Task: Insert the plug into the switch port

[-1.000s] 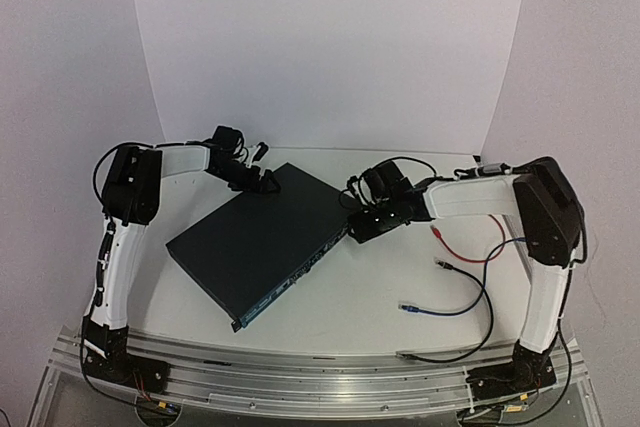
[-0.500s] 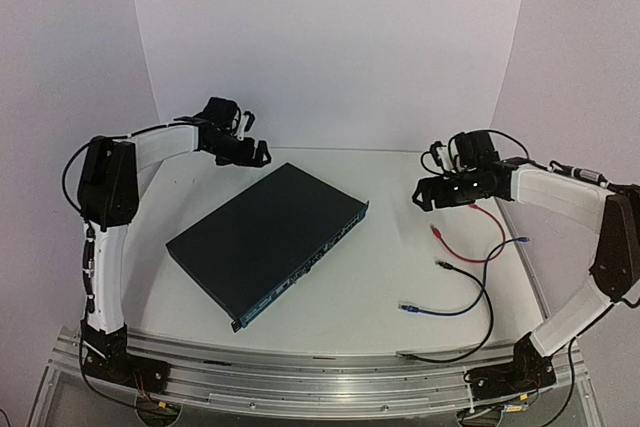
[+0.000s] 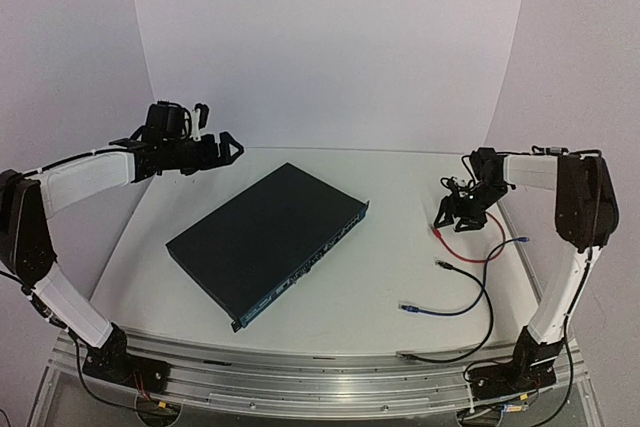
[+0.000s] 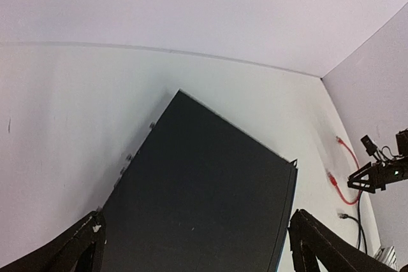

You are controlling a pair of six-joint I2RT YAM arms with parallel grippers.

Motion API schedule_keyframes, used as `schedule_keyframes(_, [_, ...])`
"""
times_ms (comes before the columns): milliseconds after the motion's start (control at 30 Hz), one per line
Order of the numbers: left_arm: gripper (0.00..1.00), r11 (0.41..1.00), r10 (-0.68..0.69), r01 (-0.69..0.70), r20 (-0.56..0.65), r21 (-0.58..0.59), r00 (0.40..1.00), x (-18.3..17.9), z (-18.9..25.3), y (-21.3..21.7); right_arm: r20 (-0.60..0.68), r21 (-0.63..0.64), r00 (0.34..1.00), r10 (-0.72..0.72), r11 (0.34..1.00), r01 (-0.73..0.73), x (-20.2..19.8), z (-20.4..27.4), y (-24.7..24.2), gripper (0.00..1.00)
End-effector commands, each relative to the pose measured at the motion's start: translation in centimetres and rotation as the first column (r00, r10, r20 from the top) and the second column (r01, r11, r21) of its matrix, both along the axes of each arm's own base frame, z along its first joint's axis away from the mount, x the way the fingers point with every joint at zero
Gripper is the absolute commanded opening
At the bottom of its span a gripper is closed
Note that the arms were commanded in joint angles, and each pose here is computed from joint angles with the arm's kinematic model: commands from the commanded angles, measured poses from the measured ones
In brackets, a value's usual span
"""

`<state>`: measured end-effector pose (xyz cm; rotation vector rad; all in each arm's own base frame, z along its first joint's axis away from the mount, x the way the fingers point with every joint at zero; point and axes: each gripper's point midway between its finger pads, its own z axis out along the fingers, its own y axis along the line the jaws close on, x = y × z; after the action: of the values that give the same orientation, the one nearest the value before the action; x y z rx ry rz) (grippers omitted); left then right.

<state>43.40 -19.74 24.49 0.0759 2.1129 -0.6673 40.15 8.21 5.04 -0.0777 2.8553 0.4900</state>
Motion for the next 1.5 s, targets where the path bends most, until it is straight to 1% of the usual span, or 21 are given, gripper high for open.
schedule_keyframes(0, [1.00, 0.997, 0.036, -0.038, -0.028, -0.061, 0.999, -1.2, -0.8, 0.4, -0.014, 0.004, 0.998, 0.065, 0.998, -0.065, 0.8, 0.1, 0.5, 0.69])
schedule_keyframes(133, [1.00, 0.996, 0.043, -0.044, -0.024, -0.076, 0.999, -1.3, -1.0, 0.5, -0.056, -0.039, 0.995, 0.079, 0.996, -0.082, 0.6, -1.4, 0.2, 0.63])
schedule_keyframes(267, [1.00, 0.996, 0.044, -0.045, -0.026, -0.080, 0.999, -1.1, -1.3, 0.4, -0.093, -0.132, 0.985, 0.146, 0.979, -0.157, 0.0, -2.9, 0.4, 0.60])
schedule_keyframes(400, [1.00, 0.996, 0.037, -0.040, -0.030, -0.077, 0.999, -0.8, -1.6, 0.2, -0.117, -0.184, 0.975, 0.189, 0.961, -0.208, -0.5, -3.7, 1.0, 0.55])
schedule_keyframes(500, [1.00, 0.997, 0.036, -0.039, -0.034, -0.073, 0.999, -0.6, -1.9, 0.1, -0.145, -0.250, 0.969, 0.198, 0.941, -0.229, -0.9, -4.4, 0.5, 0.52])
schedule_keyframes(567, [1.00, 0.997, 0.035, -0.037, -0.035, -0.071, 0.999, -0.5, -2.0, 0.0, -0.163, -0.268, 0.963, 0.213, 0.930, -0.251, -1.3, -4.8, 0.7, 0.51])
schedule_keyframes(633, [1.00, 0.997, 0.036, -0.038, -0.037, -0.068, 0.999, -0.4, -2.1, 0.1, -0.178, -0.319, 0.958, 0.225, 0.908, -0.272, -1.4, -5.3, 0.5, 0.49])
schedule_keyframes(700, [1.00, 0.997, 0.036, -0.038, -0.037, -0.065, 0.999, -0.4, -2.2, 0.0, -0.189, -0.344, 0.952, 0.242, 0.891, -0.295, -1.5, -5.6, 0.8, 0.47])
schedule_keyframes(833, [1.00, 0.998, 0.035, -0.038, -0.042, -0.059, 0.999, -0.3, -2.4, 0.1, -0.204, -0.369, 0.948, 0.242, 0.878, -0.304, -1.9, -5.9, 1.1, 0.36])
schedule_keyframes(900, [1.00, 0.998, 0.031, -0.034, -0.045, -0.060, 0.999, -0.4, -2.5, 0.0, -0.213, -0.367, 0.949, 0.235, 0.880, -0.300, -2.2, -6.1, 1.1, 0.28])
schedule_keyframes(1033, [1.00, 0.998, 0.026, -0.029, -0.043, -0.064, 0.999, -0.5, -2.3, -0.1, -0.222, -0.364, 0.945, 0.240, 0.879, -0.309, -2.5, -6.4, 1.2, 0.14])
schedule_keyframes(1100, [1.00, 0.997, 0.010, -0.013, -0.034, -0.075, 0.999, -0.7, -2.0, -0.3, -0.208, -0.354, 0.943, 0.260, 0.879, -0.320, -2.2, -6.0, 1.5, 0.02])
schedule_keyframes(1133, [1.00, 0.996, -0.002, 0.000, -0.025, -0.084, 1.000, -0.8, -1.7, -0.5, -0.192, -0.351, 0.942, 0.277, 0.877, -0.329, -1.8, -5.6, 1.7, 0.00])
schedule_keyframes(1300, [1.00, 0.986, -0.092, 0.090, -0.014, -0.138, 0.996, -1.3, -1.0, -2.1, -0.046, -0.339, 0.927, 0.373, 0.867, -0.366, 1.2, -2.3, 3.1, 0.00])
schedule_keyframes(1400, [1.00, 0.977, -0.136, 0.133, -0.010, -0.165, 0.991, -1.6, -0.9, -2.9, 0.075, -0.308, 0.898, 0.435, 0.866, -0.394, 2.3, 0.8, 4.6, 0.00])
schedule_keyframes(1467, [1.00, 0.969, -0.169, 0.170, 0.019, -0.182, 0.985, -1.7, -0.2, -3.4, 0.157, -0.292, 0.870, 0.467, 0.864, -0.411, 2.6, 3.4, 5.5, 0.00])
